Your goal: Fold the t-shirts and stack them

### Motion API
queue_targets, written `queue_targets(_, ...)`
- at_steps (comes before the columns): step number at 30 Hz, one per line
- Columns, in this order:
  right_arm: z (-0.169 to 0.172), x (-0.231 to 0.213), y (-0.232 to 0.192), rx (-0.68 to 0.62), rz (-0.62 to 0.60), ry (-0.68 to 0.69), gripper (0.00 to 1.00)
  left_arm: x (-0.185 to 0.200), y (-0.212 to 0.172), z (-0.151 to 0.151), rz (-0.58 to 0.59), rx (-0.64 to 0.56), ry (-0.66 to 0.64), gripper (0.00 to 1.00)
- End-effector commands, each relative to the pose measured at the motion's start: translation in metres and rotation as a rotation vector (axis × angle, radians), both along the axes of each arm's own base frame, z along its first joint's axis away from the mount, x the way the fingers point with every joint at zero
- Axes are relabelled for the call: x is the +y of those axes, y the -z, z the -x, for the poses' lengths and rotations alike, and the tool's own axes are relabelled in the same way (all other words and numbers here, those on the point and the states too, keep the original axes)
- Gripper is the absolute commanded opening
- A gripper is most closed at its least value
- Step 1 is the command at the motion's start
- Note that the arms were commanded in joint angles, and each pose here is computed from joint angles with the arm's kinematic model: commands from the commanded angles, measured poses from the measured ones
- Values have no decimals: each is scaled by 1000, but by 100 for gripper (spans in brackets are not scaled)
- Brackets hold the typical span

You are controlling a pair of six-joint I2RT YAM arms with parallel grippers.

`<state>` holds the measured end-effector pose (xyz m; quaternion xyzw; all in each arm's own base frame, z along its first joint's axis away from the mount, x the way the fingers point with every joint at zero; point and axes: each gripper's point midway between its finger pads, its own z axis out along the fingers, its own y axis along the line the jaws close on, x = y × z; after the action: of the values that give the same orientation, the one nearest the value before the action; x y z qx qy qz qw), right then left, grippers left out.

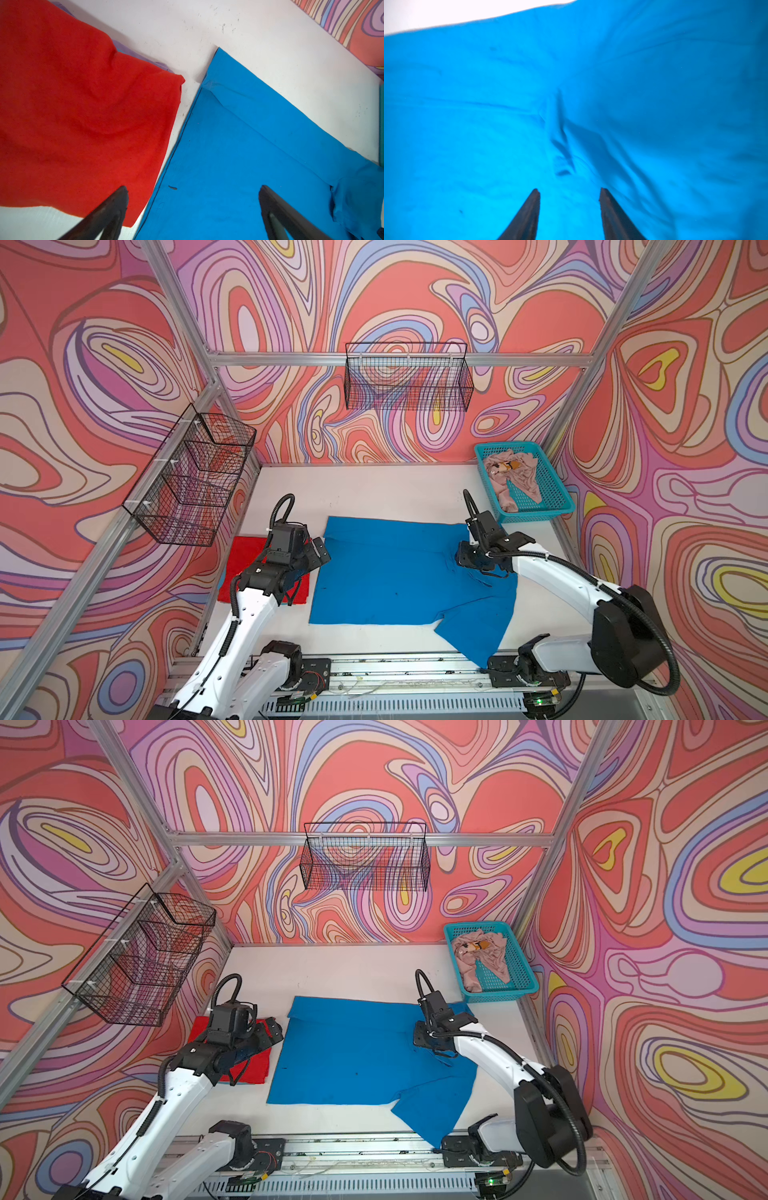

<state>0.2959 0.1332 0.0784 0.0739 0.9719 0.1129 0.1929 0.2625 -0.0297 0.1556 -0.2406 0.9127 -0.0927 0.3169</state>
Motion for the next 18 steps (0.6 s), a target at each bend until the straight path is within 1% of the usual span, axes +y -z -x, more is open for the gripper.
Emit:
queue_targets(1, -11, 7, 21, 15, 3, -5, 32, 2, -2, -7, 2, 16, -21, 100)
queue_targets(3, -12, -9, 30, 18, 89, 41, 24, 2, 4, -10, 18, 46, -41, 99)
queue_targets(4, -11, -13, 34, 23, 110, 51, 22, 1, 7, -11, 27, 60, -45, 99)
queue_targets(7, 5, -28, 49, 57, 161, 81, 22, -3, 16, -19, 58, 92, -63, 95)
queue_targets(11, 24, -46, 63, 88, 224, 106, 23, -6, 25, -33, 93, 116, -118, 90)
queue_targets(15, 26, -39, 58, 85, 181, 100, 22, -10, 30, -50, 124, 131, -152, 84)
queue_targets(18, 25, -34, 36, 45, 129, 99, 23, -12, 36, -60, 128, 149, -160, 80)
